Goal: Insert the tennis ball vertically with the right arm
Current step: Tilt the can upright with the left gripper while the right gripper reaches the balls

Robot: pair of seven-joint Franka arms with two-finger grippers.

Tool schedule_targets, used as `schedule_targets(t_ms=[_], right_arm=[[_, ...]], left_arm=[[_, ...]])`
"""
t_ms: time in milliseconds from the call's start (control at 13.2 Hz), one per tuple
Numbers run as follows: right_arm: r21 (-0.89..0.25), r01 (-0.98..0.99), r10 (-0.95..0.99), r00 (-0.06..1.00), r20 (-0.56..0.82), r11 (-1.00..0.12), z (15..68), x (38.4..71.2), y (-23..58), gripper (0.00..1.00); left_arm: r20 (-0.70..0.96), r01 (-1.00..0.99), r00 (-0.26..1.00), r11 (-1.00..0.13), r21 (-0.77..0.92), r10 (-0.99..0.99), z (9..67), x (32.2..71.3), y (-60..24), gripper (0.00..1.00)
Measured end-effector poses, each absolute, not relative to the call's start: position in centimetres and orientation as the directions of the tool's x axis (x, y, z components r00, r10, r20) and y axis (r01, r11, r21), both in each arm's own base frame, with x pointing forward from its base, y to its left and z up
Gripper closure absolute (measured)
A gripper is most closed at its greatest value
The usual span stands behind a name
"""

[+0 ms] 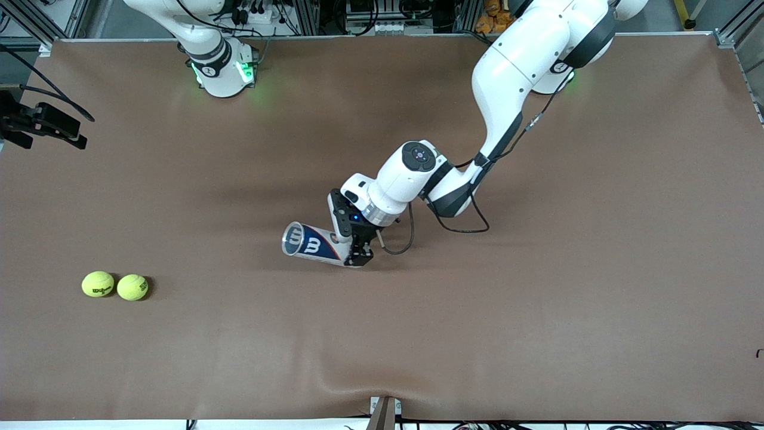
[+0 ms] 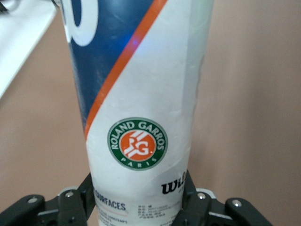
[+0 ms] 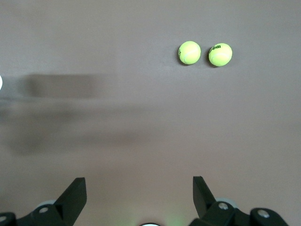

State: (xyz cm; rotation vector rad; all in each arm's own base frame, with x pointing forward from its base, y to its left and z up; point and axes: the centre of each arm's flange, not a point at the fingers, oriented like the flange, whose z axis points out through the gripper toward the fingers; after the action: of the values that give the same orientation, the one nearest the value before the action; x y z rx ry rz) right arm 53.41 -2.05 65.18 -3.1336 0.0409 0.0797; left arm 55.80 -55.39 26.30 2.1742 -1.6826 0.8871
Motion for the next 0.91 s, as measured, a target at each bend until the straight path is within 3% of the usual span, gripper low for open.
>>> schedule_targets(t_ms=[227, 605, 907], right_arm=[[-0.007, -0.054, -0.053, 0.995, -0.08, -0.999, 63.6, 54.1, -3.6, 0.0], [-0.011, -0.083, -0.08, 0.982, -0.171, -0.997, 55.4, 58.5, -5.9, 0.0], [0.014, -0.031, -0.032, 0.997, -0.069, -0.999, 50.0, 63.1, -7.0, 0.0]], left_arm=[[0.715, -0.919, 0.154, -0.365, -0.151, -0.682, 25.9, 54.7, -56.3, 0.3], [0.834, -0.874, 0.163, -0.47, -0.126, -0.528, 19.2, 51.7, -56.0, 0.29], [0.855, -0.853, 0.185, -0.511, -0.105, -0.484, 16.6, 50.7, -55.2, 0.29]])
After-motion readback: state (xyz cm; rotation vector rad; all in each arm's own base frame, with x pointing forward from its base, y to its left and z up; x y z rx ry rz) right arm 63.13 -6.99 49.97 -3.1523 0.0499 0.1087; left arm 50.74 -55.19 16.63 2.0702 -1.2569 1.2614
